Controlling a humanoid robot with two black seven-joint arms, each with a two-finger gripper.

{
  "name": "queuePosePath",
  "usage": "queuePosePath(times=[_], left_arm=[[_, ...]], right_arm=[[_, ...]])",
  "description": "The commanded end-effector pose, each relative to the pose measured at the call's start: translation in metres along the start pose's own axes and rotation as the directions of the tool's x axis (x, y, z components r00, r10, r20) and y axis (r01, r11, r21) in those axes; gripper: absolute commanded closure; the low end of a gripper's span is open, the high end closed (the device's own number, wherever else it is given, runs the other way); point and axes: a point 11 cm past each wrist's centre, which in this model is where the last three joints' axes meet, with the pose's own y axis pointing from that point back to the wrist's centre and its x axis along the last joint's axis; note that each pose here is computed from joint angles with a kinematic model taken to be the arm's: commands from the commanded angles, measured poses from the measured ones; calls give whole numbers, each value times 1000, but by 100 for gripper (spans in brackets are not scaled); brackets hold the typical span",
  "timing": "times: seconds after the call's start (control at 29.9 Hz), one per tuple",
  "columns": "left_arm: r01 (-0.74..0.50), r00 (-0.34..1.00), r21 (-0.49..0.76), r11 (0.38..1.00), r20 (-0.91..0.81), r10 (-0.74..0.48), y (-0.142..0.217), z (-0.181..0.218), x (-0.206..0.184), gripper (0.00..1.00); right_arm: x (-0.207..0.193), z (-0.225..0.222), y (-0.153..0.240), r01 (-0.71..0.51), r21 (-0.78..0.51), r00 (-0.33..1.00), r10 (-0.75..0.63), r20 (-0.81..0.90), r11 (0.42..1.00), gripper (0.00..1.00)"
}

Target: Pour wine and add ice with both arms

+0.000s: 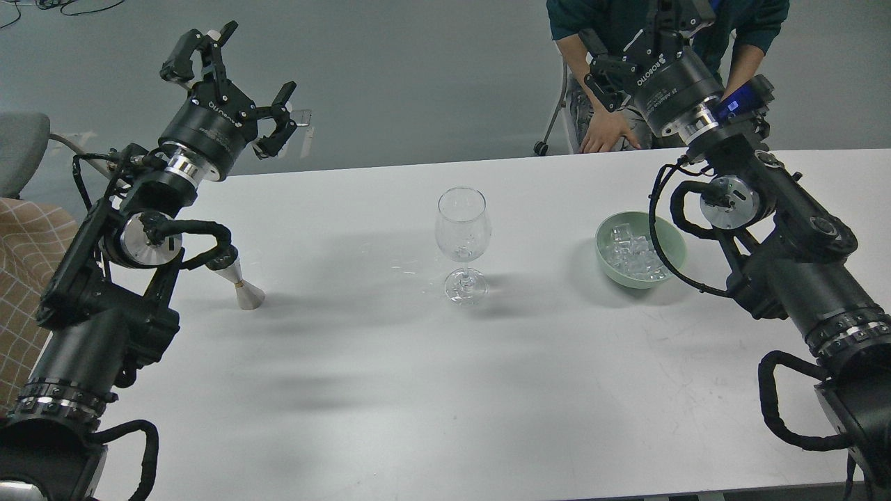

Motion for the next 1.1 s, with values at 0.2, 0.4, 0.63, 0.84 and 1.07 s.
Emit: queuePosePath(times=[0.2,0.4,0.63,0.84,1.07], left_arm=[[-8,1000,6,1000,-9,8,3,-4,3,2],[-17,1000,-25,1000,-18,17,3,6,7,2],[-44,999,-12,999,-29,44,2,2,11,2],[-91,994,-20,996,-59,90,4,3,27,2],[-108,991,-21,994,-85,106,2,1,25,2]], right_arm=[[10,2,5,-48,18,997,47,54,999,0],[17,2,5,-69,6,997,69,41,998,0],[29,-5,11,-84,-2,996,84,8,996,0],[33,-10,12,-85,-2,996,85,-9,996,0],[30,-2,13,-78,-29,997,78,-24,997,0]])
